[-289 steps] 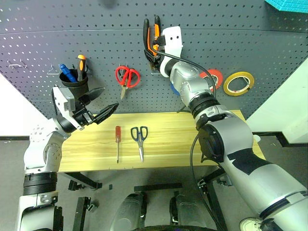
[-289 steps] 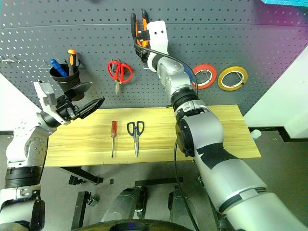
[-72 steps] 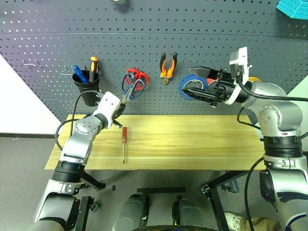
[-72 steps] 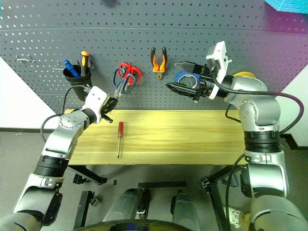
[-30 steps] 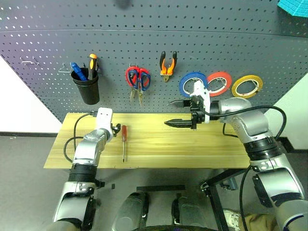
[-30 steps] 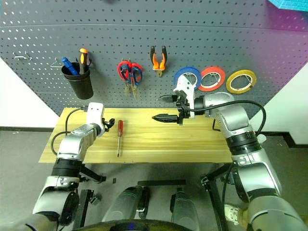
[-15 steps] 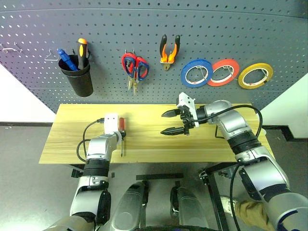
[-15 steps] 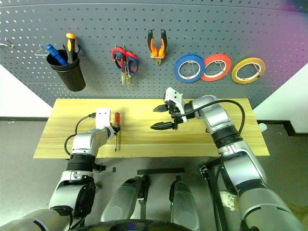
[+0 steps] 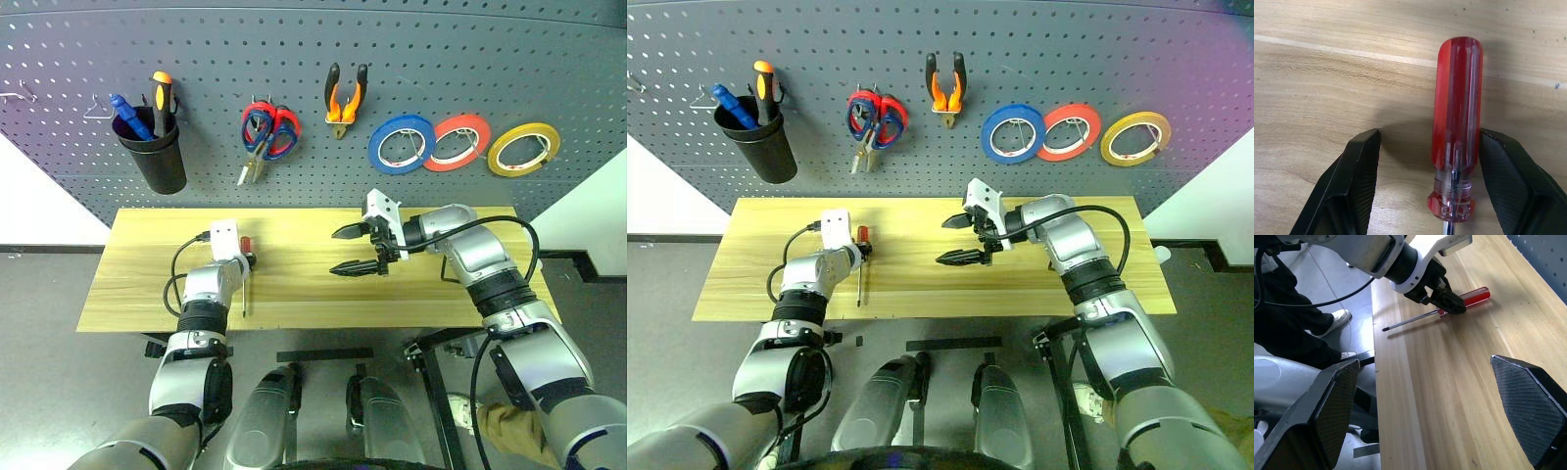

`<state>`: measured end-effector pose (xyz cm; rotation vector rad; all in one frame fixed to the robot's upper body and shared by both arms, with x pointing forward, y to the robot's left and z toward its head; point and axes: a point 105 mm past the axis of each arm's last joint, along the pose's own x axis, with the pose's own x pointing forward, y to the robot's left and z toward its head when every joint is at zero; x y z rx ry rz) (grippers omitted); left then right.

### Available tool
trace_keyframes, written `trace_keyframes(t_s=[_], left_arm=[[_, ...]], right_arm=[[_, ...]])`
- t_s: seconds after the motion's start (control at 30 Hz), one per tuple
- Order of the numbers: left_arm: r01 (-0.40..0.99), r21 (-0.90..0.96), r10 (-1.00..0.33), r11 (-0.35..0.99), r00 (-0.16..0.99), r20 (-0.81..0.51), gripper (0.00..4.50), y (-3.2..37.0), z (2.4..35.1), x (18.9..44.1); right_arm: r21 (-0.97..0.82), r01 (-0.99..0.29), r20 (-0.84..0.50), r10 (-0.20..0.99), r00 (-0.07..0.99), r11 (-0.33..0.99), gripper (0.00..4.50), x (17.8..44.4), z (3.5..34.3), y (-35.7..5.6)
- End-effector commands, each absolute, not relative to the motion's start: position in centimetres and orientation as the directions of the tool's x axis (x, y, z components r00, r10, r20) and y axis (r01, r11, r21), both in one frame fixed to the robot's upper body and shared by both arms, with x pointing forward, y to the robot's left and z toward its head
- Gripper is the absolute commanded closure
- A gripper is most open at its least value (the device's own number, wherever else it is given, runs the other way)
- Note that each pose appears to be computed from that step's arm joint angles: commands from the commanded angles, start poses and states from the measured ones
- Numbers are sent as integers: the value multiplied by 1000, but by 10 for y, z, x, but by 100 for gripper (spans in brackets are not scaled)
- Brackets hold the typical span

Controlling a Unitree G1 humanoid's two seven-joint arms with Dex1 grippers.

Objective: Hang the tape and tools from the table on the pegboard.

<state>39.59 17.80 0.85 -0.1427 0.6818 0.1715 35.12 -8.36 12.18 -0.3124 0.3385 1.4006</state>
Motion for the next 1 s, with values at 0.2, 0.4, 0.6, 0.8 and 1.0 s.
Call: trace_keyframes(t_s=[0.2, 0.4, 0.6, 0.8, 1.0], left_arm=[[-249, -80, 133, 965, 730, -670, 360, 192, -4, 383], [-145, -124, 40, 982, 791, -611, 360, 199, 20, 378], [254, -214, -286, 943, 948, -136, 360, 190, 132, 356], [473, -119, -434, 873, 864, 253, 360, 196, 224, 326], [502, -66, -411, 862, 771, 486, 360, 205, 285, 327]], right_arm=[[-110, -980, -358, 913, 193, 164, 0, 361, 146, -84], [-159, -973, -292, 933, 208, 167, 0, 364, 167, -82], [-192, -964, -92, 974, 207, 186, 0, 349, 218, -88], [-187, -951, 98, 967, 233, 248, 0, 338, 261, -97], [-157, -942, 161, 949, 271, 295, 0, 339, 272, -105]])
